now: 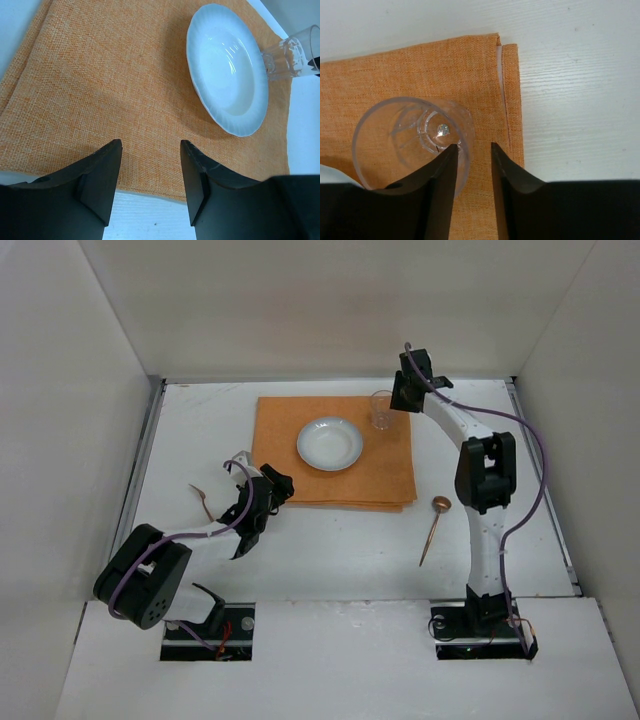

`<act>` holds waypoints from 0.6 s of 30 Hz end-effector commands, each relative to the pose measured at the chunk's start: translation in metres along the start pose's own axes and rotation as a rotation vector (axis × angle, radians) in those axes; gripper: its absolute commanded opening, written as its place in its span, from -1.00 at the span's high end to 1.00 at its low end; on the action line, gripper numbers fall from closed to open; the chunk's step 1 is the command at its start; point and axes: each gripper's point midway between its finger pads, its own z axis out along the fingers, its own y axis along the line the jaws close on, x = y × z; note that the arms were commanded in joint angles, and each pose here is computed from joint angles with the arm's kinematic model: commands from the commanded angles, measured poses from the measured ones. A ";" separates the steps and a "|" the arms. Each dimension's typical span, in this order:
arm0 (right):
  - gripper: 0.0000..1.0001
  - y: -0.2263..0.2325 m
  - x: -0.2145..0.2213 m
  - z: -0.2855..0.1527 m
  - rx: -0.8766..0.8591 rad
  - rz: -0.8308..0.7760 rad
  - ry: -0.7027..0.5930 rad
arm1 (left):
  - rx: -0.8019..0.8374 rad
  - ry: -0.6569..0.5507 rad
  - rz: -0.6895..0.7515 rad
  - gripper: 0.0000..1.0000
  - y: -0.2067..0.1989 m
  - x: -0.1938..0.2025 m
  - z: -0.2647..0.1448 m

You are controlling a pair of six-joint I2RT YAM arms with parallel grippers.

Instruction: Set the dinner table for one person

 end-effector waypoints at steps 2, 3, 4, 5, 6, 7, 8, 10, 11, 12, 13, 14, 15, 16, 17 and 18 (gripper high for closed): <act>0.11 0.011 -0.035 -0.031 -0.016 0.004 -0.096 | 0.021 -0.030 -0.017 0.05 -0.007 -0.010 0.001; 0.09 0.014 -0.042 -0.040 -0.027 0.010 -0.118 | 0.021 -0.034 -0.014 0.05 -0.007 -0.011 0.001; 0.07 0.016 -0.047 -0.047 -0.036 0.014 -0.138 | 0.020 -0.035 -0.011 0.05 -0.007 -0.011 0.001; 0.05 0.019 -0.055 -0.057 -0.048 0.022 -0.164 | 0.017 -0.028 -0.014 0.05 -0.005 -0.010 0.002; 0.05 0.022 -0.061 -0.067 -0.064 0.030 -0.186 | 0.018 -0.025 -0.017 0.05 -0.005 -0.009 0.002; 0.05 0.026 -0.065 -0.077 -0.082 0.034 -0.202 | 0.018 -0.025 -0.019 0.05 -0.005 -0.009 0.002; 0.05 0.029 -0.069 -0.086 -0.094 0.040 -0.218 | 0.020 -0.023 -0.018 0.05 -0.006 -0.008 0.002; 0.05 0.032 -0.074 -0.103 -0.109 0.044 -0.251 | 0.021 -0.020 -0.016 0.05 -0.007 -0.007 0.002; 0.04 0.031 -0.077 -0.111 -0.113 0.053 -0.267 | 0.018 -0.019 -0.016 0.05 -0.006 -0.007 0.003; 0.03 0.031 -0.078 -0.119 -0.118 0.062 -0.280 | 0.018 -0.019 -0.018 0.05 -0.006 -0.007 0.003; 0.00 0.029 -0.079 -0.129 -0.123 0.073 -0.294 | 0.022 -0.018 -0.019 0.05 -0.006 -0.007 0.002; -0.02 0.027 -0.076 -0.138 -0.126 0.086 -0.307 | 0.025 -0.023 -0.021 0.05 -0.007 -0.009 0.001; -0.02 0.024 -0.073 -0.149 -0.130 0.106 -0.328 | 0.024 -0.028 -0.019 0.05 -0.007 -0.010 0.000; -0.02 0.020 -0.066 -0.159 -0.134 0.129 -0.345 | 0.024 -0.028 -0.018 0.05 -0.007 -0.010 0.000; 0.02 0.014 -0.054 -0.166 -0.134 0.154 -0.356 | 0.022 -0.030 -0.019 0.05 -0.006 -0.010 0.001; 0.16 0.006 -0.042 -0.173 -0.125 0.188 -0.371 | 0.021 -0.028 -0.022 0.05 -0.006 -0.010 0.001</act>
